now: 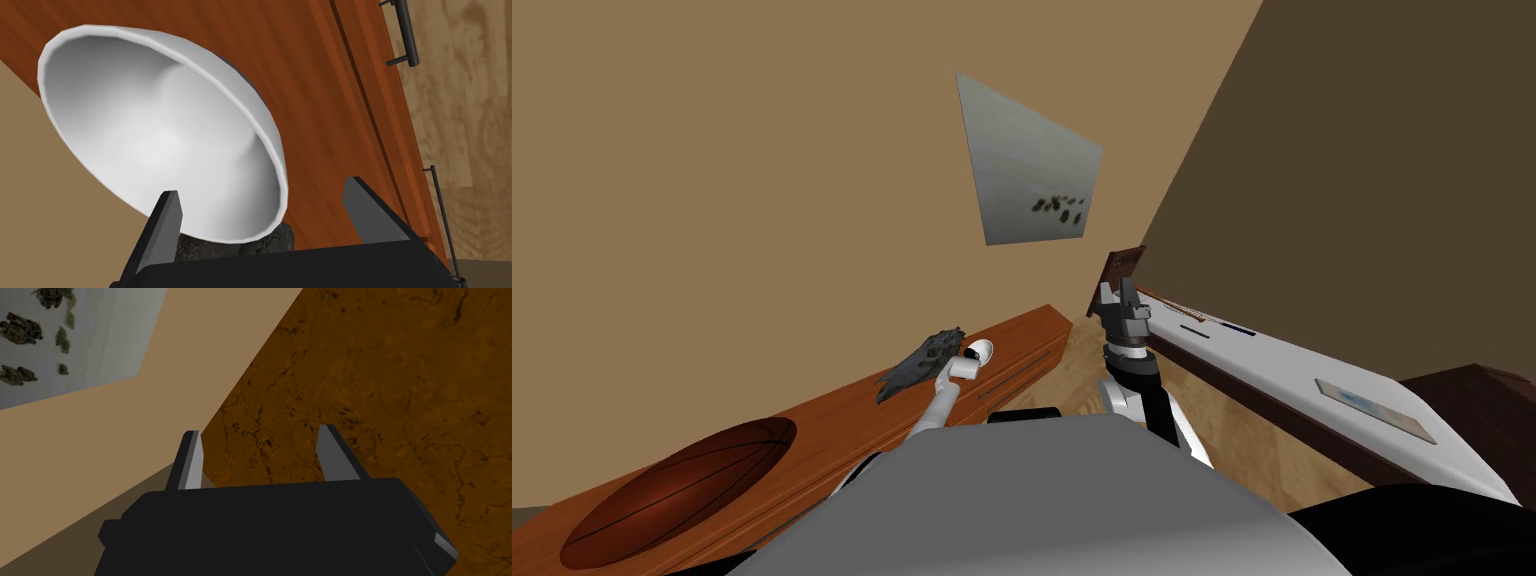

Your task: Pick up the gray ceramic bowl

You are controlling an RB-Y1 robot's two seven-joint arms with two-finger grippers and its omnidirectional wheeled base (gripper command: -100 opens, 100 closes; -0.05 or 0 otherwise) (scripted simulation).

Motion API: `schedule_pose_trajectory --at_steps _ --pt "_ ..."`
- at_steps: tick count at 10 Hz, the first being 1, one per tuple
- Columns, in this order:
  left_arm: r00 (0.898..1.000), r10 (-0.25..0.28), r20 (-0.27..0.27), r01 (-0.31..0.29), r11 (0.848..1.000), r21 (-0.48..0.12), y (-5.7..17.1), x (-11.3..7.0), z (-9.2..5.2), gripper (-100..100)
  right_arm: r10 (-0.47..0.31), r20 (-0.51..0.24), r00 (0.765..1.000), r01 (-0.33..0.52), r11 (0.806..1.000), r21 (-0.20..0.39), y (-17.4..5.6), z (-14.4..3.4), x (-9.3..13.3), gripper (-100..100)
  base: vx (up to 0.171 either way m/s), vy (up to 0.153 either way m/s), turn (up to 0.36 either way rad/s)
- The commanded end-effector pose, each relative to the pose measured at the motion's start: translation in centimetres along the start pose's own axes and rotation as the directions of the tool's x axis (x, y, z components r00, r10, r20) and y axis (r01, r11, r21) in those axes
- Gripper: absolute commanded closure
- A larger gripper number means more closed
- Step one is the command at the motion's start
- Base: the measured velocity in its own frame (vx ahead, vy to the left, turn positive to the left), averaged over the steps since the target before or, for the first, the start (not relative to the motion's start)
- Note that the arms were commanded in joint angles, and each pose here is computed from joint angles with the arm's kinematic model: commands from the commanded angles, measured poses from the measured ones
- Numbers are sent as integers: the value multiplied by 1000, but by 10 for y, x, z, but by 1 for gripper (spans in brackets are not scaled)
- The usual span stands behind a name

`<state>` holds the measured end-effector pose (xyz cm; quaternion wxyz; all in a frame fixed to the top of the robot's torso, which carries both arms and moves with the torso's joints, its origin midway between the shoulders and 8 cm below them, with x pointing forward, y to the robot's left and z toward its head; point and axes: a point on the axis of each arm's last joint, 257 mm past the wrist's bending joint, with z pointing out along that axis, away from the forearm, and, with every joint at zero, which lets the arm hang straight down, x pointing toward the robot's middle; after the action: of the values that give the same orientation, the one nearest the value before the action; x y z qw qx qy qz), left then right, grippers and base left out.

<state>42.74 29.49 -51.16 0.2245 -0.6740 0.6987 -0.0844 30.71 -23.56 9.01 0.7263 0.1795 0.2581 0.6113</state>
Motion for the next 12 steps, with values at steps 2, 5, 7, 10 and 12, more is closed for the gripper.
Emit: schedule_pose_trajectory --at_steps 2,5,7,10,12 --pt "1000 2 -1 -2 1000 1 10 -2 8 -100 0 0 1000 0 1000 0 0 0 0 0 40 -3 6" --pt "1000 3 -2 -3 1000 1 20 -3 15 -100 0 0 1000 0 1000 0 0 0 0 0 54 -11 4" --pt "1000 3 -2 -3 1000 2 18 -3 14 100 0 0 1000 0 1000 0 0 0 0 0 8 -1 1" --pt "1000 1 -2 -1 1000 1 19 -3 14 100 0 0 1000 0 1000 0 0 0 0 0 -2 0 4" --pt "1000 1 -2 -1 1000 0 19 -3 14 0 0 0 1000 0 1000 0 0 0 0 0 0 0 0"
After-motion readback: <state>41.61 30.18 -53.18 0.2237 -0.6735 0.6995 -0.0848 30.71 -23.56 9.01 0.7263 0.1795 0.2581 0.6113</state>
